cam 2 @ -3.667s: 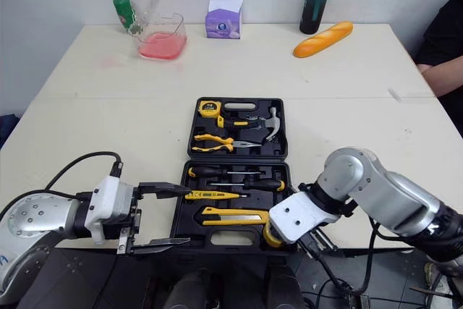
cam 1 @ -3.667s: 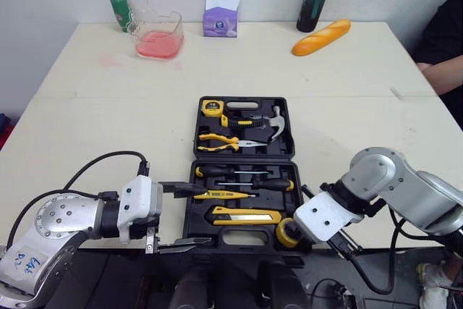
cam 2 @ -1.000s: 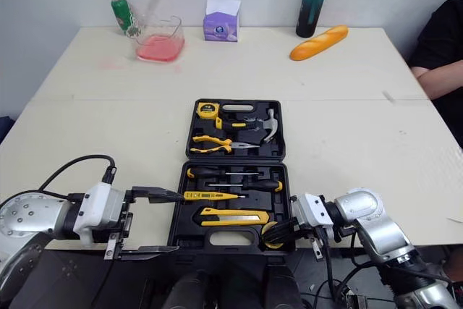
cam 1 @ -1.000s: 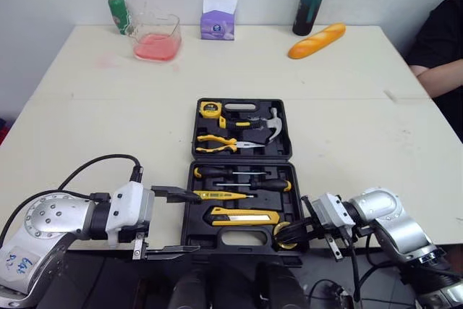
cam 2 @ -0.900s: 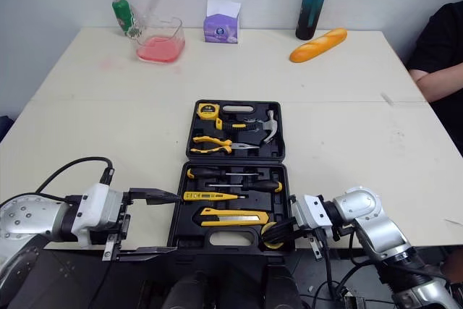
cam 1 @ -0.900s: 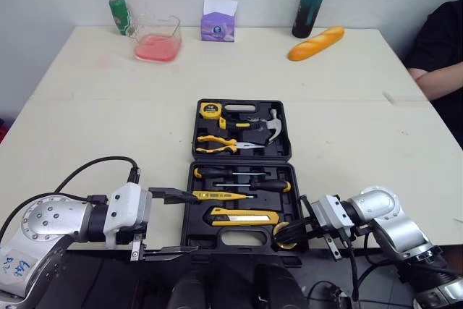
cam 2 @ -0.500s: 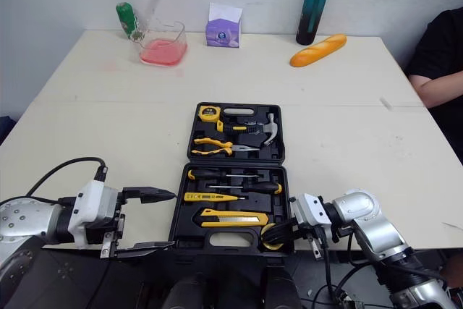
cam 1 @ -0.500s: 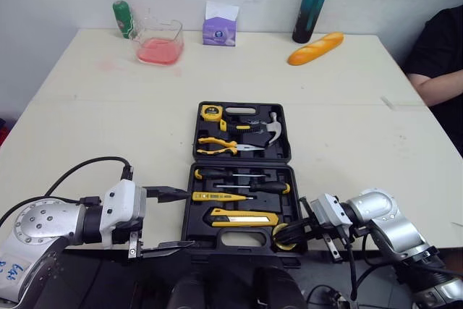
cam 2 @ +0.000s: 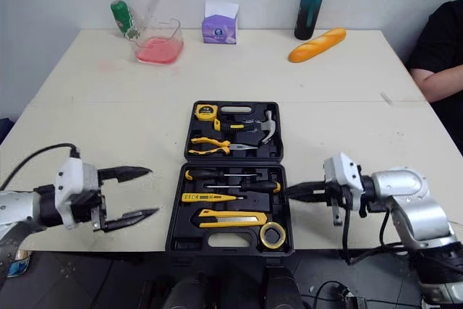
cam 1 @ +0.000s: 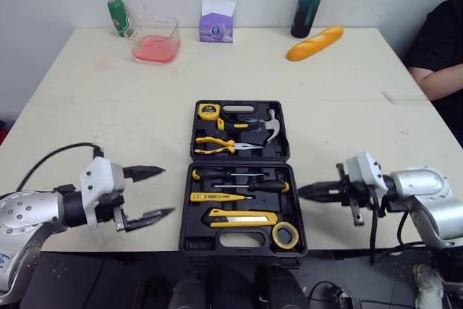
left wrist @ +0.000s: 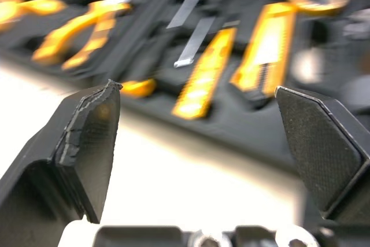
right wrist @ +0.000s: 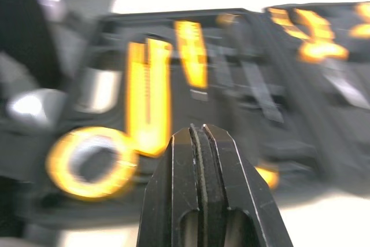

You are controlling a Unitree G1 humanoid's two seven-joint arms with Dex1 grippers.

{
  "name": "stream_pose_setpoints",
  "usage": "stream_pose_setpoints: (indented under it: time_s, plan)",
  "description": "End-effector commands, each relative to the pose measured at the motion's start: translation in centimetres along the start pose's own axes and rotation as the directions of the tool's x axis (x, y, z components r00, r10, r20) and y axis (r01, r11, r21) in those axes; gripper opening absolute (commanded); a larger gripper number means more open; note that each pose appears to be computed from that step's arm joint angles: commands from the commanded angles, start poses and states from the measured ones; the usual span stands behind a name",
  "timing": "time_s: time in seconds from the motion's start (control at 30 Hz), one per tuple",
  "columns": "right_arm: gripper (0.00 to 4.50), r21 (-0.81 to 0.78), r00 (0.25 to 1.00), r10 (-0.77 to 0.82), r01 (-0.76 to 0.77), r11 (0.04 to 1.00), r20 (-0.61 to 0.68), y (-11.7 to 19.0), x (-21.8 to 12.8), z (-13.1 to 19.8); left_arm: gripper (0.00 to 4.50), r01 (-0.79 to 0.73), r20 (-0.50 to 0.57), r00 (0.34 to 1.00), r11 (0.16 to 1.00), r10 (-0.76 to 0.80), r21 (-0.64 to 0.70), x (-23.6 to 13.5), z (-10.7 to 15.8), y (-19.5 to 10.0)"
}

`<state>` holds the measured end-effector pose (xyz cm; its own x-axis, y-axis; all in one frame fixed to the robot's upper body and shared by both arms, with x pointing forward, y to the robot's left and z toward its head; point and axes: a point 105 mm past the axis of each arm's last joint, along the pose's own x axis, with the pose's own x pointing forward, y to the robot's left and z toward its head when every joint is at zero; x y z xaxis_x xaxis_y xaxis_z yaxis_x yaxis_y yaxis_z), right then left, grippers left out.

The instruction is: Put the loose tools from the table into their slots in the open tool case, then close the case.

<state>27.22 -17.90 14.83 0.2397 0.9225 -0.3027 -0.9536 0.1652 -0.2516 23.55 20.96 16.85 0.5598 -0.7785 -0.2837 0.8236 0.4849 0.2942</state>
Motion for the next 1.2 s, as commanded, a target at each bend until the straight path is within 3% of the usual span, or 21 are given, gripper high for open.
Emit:
stream_pose_setpoints:
  time_s: [0.03, 0.1, 0.2, 0.33, 0.37, 0.53, 0.77, 0.93, 1.2]
  plan:
    - [0.01, -0.049, 0.986, -0.159, 0.157, 0.986, -0.054, -2.7, -1.9, 0.0, 4.24, -0.123, 0.015, 0.992, 0.991, 0.123, 0.05, -0.7, -0.2, 2.1]
    - [0.0, -0.059, 0.977, -0.201, 0.197, 0.979, -0.07, -3.6, -2.2, -0.3, 3.65, -0.16, 0.02, 0.987, 0.987, 0.159, 0.037, -0.6, -0.6, 2.8]
    - [0.0, -0.06, 0.957, -0.268, 0.262, 0.963, -0.113, -4.9, -2.5, -1.3, 2.23, -0.184, -0.022, 0.983, 0.981, 0.183, -0.056, 0.2, -2.0, 3.6]
    - [0.0, -0.067, 0.937, -0.315, 0.309, 0.949, -0.149, -5.8, -1.9, -2.4, 0.23, -0.221, -0.032, 0.975, 0.973, 0.219, -0.067, 1.8, -2.4, 4.6]
    - [0.0, -0.052, 0.933, -0.327, 0.323, 0.945, -0.15, -5.9, -1.2, -2.9, 0.08, -0.216, -0.032, 0.976, 0.973, 0.214, -0.086, 2.7, -2.6, 4.4]
    - [0.0, 0.013, 0.944, -0.298, 0.303, 0.953, -0.145, -5.0, 1.7, -3.8, 0.08, -0.209, -0.053, 0.978, 0.97, 0.204, -0.124, 5.4, -3.5, 3.8]
    - [0.0, 0.029, 0.944, -0.289, 0.297, 0.954, -0.16, -4.9, 3.1, -3.9, 0.08, -0.254, -0.089, 0.966, 0.96, 0.244, -0.117, 7.9, -4.4, 4.6]
    - [0.0, 0.033, 0.942, -0.31, 0.317, 0.948, -0.126, -5.6, 3.9, -3.6, 0.08, -0.166, -0.062, 0.985, 0.972, 0.158, -0.164, 9.6, -3.9, 3.5]
    - [0.0, 0.052, 0.955, -0.277, 0.284, 0.958, -0.109, -5.7, 5.0, -3.5, 0.08, -0.149, -0.031, 0.989, 0.974, 0.146, -0.17, 11.0, -3.2, 3.1]
